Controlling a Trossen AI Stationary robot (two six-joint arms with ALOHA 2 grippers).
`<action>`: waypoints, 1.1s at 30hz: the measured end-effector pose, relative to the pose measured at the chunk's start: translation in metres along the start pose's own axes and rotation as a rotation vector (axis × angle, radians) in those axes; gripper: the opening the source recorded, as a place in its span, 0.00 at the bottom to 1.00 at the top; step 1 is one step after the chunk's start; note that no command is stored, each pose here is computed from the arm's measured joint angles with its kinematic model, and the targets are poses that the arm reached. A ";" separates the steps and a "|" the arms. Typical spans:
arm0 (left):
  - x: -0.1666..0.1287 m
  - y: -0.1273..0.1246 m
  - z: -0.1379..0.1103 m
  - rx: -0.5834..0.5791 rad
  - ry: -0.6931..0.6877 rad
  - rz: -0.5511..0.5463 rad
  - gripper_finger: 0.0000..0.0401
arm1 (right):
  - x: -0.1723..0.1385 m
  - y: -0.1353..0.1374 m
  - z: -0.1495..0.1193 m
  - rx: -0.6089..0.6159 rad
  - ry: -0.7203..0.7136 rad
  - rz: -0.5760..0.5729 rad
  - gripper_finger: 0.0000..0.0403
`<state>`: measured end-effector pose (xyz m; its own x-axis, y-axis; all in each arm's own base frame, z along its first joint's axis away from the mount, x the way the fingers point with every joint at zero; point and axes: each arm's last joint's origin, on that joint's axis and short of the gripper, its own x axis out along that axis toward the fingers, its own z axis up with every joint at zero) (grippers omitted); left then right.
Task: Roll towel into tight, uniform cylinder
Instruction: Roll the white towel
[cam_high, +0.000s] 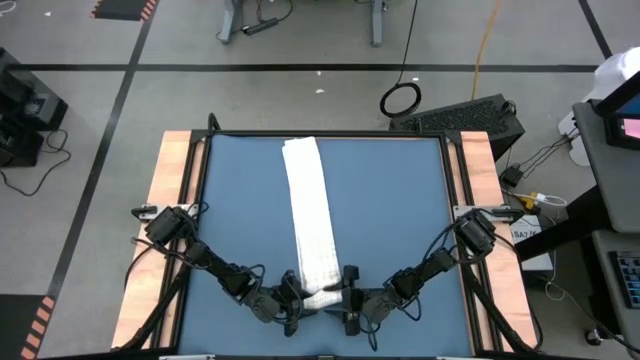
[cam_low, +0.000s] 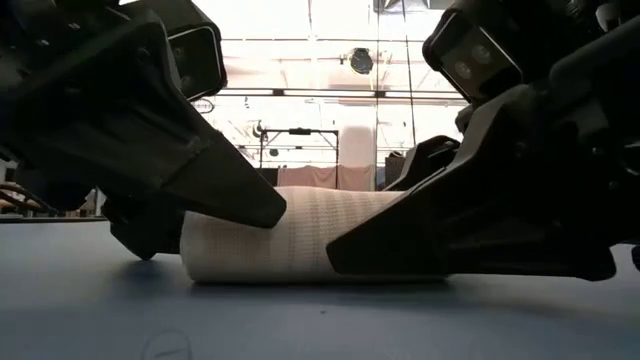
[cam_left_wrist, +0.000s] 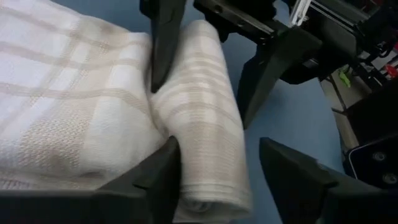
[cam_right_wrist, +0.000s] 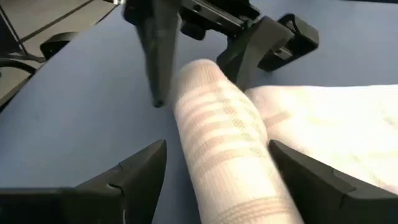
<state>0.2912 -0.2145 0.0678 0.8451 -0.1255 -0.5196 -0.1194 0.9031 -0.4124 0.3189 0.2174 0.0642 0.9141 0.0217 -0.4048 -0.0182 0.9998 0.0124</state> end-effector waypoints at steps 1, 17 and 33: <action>0.000 0.000 0.000 0.008 -0.001 -0.001 0.57 | 0.000 0.000 0.000 0.002 0.000 0.000 0.67; -0.044 -0.031 0.022 0.398 -0.180 0.139 0.66 | 0.001 -0.001 -0.002 0.056 0.023 0.011 0.67; -0.018 -0.037 0.002 0.451 -0.245 0.109 0.66 | 0.003 -0.005 -0.001 0.081 0.030 0.015 0.67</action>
<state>0.2814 -0.2448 0.0942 0.9438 0.0297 -0.3293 -0.0226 0.9994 0.0253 0.3214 0.2125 0.0617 0.9013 0.0384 -0.4316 0.0016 0.9958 0.0920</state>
